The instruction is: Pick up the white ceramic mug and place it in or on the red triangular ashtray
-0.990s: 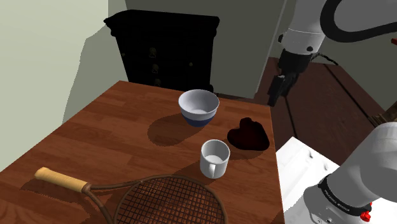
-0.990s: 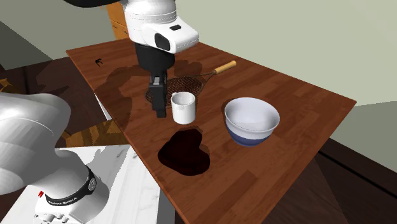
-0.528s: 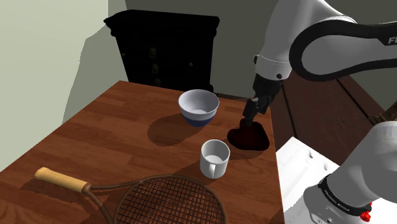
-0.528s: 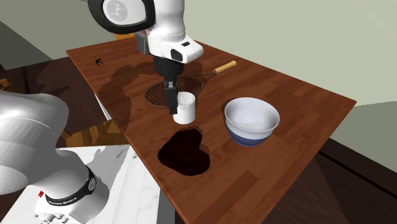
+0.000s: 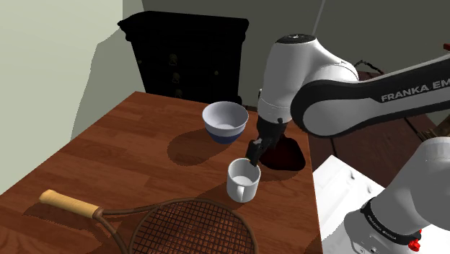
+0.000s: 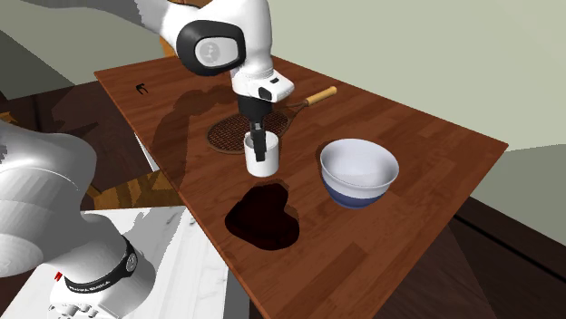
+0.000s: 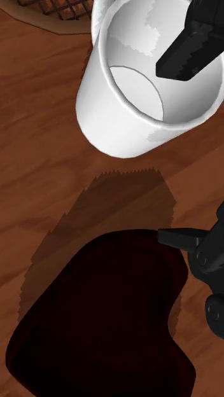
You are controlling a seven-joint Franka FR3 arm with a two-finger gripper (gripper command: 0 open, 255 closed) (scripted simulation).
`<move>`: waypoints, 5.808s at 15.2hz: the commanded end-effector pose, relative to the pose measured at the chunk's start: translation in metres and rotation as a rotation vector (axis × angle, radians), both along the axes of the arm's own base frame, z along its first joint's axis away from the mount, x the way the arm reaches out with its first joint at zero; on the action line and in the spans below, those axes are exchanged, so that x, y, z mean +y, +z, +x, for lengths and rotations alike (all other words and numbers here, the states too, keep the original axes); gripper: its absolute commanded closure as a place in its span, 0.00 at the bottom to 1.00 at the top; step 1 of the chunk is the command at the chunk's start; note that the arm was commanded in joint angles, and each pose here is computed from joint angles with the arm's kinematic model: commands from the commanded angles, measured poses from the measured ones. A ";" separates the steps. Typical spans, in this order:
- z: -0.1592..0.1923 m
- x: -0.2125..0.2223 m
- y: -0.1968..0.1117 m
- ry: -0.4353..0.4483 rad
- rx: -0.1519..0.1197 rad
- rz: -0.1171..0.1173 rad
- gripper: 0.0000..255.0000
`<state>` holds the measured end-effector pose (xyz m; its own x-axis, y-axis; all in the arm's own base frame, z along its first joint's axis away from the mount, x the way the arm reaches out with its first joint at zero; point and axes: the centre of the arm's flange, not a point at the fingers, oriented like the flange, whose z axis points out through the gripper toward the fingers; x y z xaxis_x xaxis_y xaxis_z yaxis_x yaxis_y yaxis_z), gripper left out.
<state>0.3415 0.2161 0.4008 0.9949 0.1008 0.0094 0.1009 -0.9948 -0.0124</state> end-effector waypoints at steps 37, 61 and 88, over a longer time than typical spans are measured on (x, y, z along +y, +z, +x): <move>0.006 0.026 -0.001 0.005 -0.009 -0.003 1.00; -0.003 -0.118 0.083 0.005 -0.009 -0.003 1.00; -0.008 -0.180 -0.002 0.005 -0.009 -0.003 1.00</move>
<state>0.3339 0.0357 0.3986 0.9942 0.1061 0.0176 0.1063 -0.9943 -0.0081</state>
